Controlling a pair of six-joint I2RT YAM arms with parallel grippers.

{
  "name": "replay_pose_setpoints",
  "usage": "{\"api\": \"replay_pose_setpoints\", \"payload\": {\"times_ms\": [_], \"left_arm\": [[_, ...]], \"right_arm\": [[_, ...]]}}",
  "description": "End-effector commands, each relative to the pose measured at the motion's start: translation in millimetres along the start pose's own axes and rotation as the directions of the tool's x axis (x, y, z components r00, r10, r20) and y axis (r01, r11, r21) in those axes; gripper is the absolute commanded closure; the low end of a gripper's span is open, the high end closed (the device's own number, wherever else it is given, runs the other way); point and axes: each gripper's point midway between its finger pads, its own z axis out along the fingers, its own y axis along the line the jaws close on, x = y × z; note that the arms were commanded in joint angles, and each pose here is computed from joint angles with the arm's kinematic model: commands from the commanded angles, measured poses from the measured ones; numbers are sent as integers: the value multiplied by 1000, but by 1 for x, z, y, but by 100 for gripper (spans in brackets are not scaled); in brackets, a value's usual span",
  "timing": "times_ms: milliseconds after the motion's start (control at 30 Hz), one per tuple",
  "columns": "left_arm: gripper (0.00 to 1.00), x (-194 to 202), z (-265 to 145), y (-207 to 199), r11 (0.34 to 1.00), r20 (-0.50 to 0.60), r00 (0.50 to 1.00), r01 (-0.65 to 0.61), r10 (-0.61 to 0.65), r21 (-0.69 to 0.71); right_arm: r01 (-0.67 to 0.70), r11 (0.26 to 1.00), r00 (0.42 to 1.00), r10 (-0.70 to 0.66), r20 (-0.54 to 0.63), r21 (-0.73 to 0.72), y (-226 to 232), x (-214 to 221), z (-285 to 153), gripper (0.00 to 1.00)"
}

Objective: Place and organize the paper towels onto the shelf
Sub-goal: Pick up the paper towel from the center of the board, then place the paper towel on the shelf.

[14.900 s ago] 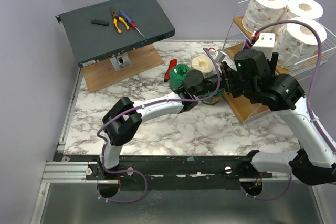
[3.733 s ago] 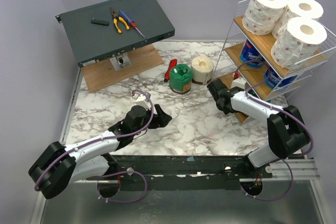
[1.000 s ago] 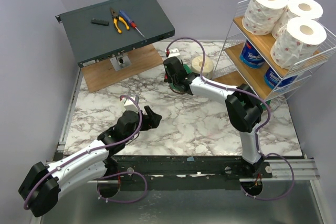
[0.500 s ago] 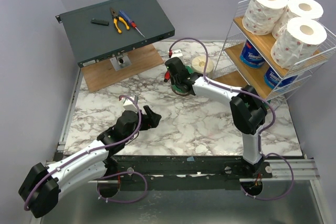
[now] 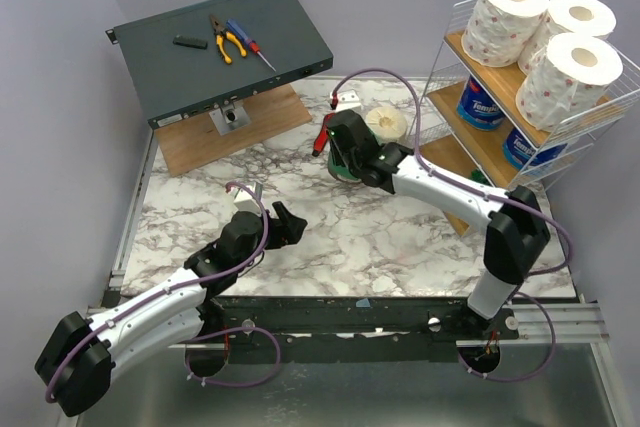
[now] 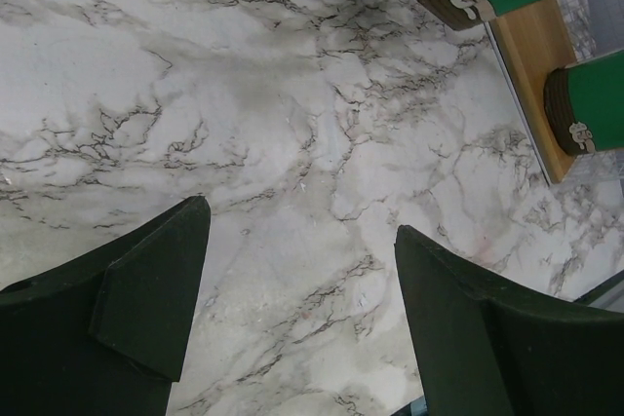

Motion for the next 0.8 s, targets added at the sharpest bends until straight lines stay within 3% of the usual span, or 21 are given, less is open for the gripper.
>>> {"api": "replay_pose_setpoints", "payload": {"times_ms": [0,333,600,767], "left_arm": [[21,0,1,-3,1000,-1,1000,17,-17,23],[22,4,11,-18,997,-42,998,38,-35,61],[23,8,18,-28,996,-87,996,30,-23,84],[23,9,20,-31,995,-94,995,35,-26,91]], "right_arm": [[0,998,1000,-1,4,61,-22,3,-32,71],[41,960,999,-36,-26,279,-92,33,-78,71],[32,917,994,13,-111,398,-146,71,-73,71],[-30,886,995,69,-68,462,-171,73,-71,71]]}}
